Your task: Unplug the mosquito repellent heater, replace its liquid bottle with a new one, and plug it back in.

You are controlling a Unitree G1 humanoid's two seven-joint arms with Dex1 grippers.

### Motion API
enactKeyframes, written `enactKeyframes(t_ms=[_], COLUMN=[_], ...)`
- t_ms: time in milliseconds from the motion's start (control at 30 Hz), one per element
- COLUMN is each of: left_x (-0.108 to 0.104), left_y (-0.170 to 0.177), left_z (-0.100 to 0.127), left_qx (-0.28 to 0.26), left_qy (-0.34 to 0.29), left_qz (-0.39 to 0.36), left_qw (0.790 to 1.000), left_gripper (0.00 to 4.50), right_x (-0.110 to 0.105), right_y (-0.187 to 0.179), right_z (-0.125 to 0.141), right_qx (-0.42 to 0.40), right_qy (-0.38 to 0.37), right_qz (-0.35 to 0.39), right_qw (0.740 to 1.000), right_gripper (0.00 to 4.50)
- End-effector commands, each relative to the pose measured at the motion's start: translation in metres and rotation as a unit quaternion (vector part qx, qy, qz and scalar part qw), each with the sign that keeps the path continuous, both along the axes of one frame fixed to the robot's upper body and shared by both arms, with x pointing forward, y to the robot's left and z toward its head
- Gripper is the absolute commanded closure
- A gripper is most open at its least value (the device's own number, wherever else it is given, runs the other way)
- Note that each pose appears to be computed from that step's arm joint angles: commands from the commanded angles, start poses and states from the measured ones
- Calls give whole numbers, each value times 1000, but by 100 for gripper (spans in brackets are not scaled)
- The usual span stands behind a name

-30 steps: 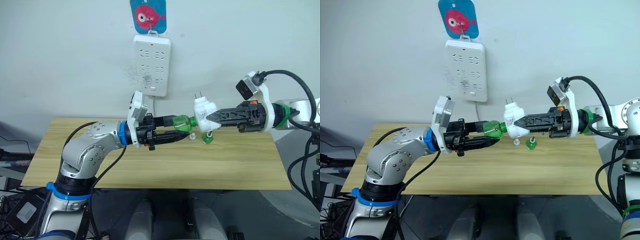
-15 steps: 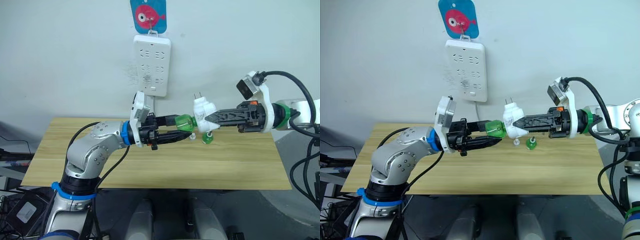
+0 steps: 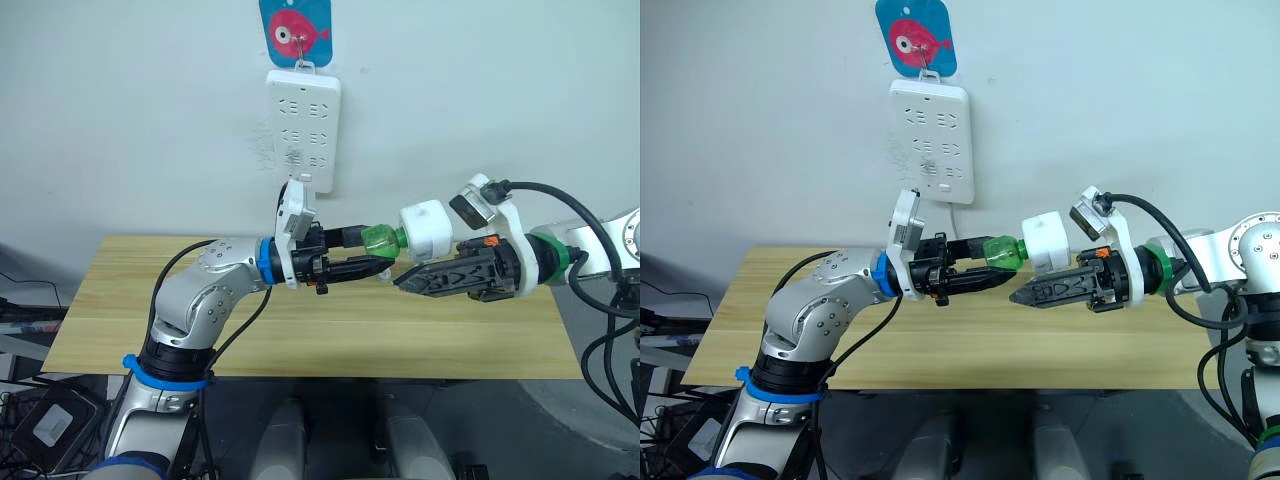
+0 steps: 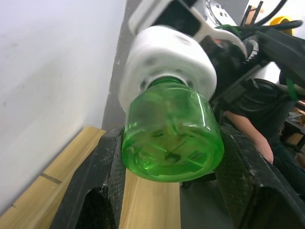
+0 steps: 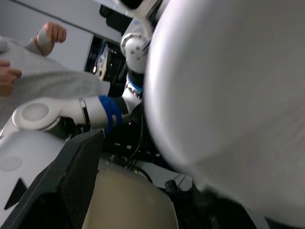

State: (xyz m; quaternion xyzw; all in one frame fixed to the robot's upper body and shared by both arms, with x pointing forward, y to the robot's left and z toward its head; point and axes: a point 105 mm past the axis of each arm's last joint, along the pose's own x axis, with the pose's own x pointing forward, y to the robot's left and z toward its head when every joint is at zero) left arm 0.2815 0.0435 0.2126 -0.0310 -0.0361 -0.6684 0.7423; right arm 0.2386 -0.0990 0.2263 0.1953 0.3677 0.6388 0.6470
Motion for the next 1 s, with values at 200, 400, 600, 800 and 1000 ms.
enactKeyframes(t_ms=[200,400,600,800,1000], left_x=[-6,-19,-23,-16,-8], left_y=[8,15,16,17,22], left_z=[15,13,15,20,19], left_qx=[-4,9,12,-2,-13], left_qy=[-29,-11,-5,-5,-4], left_qz=[-11,-29,-34,-13,24], left_qw=[999,999,999,1000,1000], left_gripper=[224,224,224,224,224], right_x=[10,66,86,54,19], right_y=[-42,-67,-41,-14,-9], right_z=[-26,-20,-9,-5,2], right_qx=[-93,-90,-40,1,20], right_qy=[-72,-137,-145,-104,-79], right_qz=[-52,-140,-129,-56,-14], right_qw=[992,977,980,993,997], right_gripper=[5,171,399,445,445])
